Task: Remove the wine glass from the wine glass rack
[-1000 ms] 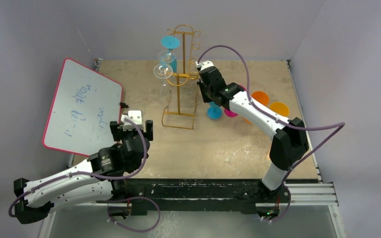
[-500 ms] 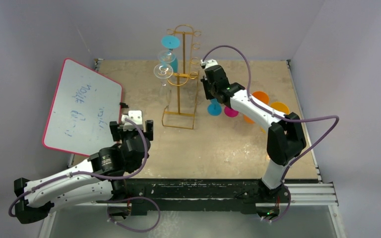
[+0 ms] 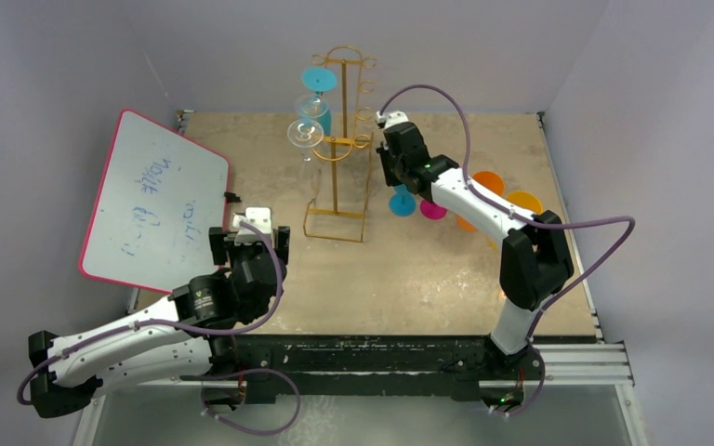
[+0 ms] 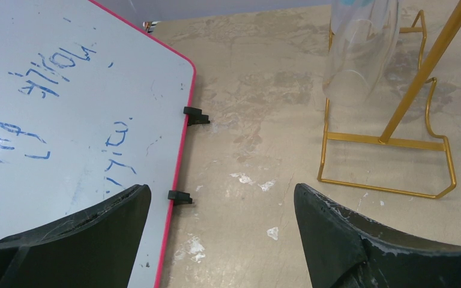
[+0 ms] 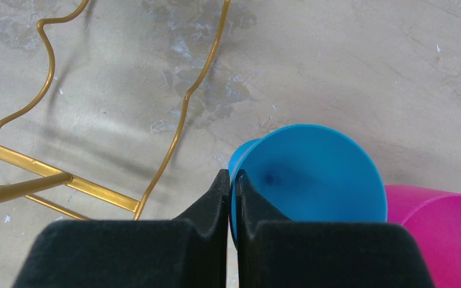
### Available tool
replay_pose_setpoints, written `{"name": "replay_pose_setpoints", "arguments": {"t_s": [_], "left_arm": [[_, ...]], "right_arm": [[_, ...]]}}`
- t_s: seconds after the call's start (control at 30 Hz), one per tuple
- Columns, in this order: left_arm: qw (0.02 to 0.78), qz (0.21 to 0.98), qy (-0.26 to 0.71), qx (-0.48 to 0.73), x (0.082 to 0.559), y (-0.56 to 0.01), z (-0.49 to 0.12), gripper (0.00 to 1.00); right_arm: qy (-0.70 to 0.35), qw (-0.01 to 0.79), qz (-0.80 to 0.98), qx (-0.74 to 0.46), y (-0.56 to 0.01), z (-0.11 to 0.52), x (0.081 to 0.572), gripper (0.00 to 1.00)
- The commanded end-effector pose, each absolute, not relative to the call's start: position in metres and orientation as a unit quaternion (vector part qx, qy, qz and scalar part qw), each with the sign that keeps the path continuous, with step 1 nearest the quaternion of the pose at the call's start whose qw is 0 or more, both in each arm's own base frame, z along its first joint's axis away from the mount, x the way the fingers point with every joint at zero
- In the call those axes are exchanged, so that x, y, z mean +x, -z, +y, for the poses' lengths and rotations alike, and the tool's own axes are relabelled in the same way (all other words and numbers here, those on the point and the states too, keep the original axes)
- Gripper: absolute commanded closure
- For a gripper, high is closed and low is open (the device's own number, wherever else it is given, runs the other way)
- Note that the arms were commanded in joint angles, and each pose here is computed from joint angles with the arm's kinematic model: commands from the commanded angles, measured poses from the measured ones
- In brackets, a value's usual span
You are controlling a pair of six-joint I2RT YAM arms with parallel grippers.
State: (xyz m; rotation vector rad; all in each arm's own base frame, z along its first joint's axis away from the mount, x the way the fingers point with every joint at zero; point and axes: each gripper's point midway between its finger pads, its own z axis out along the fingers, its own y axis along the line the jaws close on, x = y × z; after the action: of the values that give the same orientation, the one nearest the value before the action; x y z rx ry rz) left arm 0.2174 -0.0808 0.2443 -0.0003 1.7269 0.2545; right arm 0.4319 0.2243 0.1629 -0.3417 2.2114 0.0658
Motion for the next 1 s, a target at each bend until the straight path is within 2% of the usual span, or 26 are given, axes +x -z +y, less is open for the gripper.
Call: {"name": "replay_pose_setpoints", "arguments": {"t_s": [0.0, 0.43, 0.57, 0.83, 0.97], "left_arm": [[0.653, 0.750, -0.097, -0.029, 0.219, -0.261, -0.079, 0.10], [0.652, 0.752, -0.098, -0.025, 0.219, -0.260, -0.080, 0.10], [0.651, 0.753, -0.099, -0.022, 0.219, -0.259, -0.081, 0.10], [0.648, 0.754, -0.103, -0.016, 0.219, -0.258, -0.082, 0.10], [0.648, 0.754, -0.104, -0.017, 0.220, -0.258, -0.082, 0.10]], "right_arm": [[-0.015, 0.443, 0.889, -0.114, -0.173, 0.209, 0.429, 1.00], [-0.015, 0.432, 0.894, -0.116, -0.170, 0.208, 0.430, 1.00], [-0.025, 0.432, 0.894, -0.120, -0.172, 0.211, 0.430, 0.93], [-0.040, 0.446, 0.885, -0.130, -0.196, 0.215, 0.428, 0.88], [-0.047, 0.452, 0.881, -0.132, -0.207, 0.216, 0.427, 0.73]]}}
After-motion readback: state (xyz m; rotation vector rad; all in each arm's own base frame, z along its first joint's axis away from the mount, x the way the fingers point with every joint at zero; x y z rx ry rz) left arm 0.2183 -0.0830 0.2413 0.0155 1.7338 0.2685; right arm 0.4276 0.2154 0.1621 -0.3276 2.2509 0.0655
